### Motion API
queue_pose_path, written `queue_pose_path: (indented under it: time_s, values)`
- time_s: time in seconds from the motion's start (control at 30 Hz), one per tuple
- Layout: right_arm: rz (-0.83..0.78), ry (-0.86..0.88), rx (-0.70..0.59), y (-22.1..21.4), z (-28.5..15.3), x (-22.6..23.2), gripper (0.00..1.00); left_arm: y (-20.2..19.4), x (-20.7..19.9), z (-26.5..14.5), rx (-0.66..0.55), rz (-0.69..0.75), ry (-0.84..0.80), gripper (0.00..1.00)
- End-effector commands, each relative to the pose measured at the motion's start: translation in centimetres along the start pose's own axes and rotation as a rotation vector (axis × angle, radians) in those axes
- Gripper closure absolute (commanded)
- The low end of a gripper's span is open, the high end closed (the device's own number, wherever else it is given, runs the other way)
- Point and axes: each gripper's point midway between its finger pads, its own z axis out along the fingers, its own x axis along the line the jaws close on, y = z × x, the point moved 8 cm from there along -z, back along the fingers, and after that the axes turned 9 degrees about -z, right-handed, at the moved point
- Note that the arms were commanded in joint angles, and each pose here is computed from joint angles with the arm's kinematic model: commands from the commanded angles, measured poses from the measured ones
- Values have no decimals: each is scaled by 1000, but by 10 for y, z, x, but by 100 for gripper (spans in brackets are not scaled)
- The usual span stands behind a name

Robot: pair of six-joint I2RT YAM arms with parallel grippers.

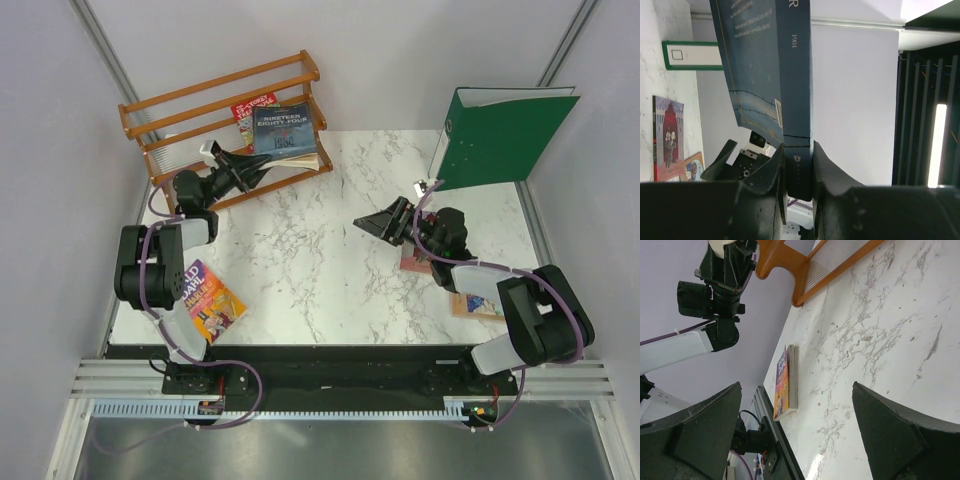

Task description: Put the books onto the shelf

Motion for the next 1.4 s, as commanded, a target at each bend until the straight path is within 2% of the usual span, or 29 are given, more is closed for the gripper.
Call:
queue_pose_path:
  time_s: [0.0,0.5,0.97,1.37]
  values:
    - [-26,45,-16,2,0,3,2,-23,-68,-15,96,372,-353,98]
    - [-7,61,-14,0,1,2,2,4,-74,-19,13,353,-374,98]
    - [-4,56,-9,-1,1,1,2,39,-81,7,-69,360,-302,98]
    - [-3,53,-3,-1,2,-1,2,71,-58,17,-134,287,-243,98]
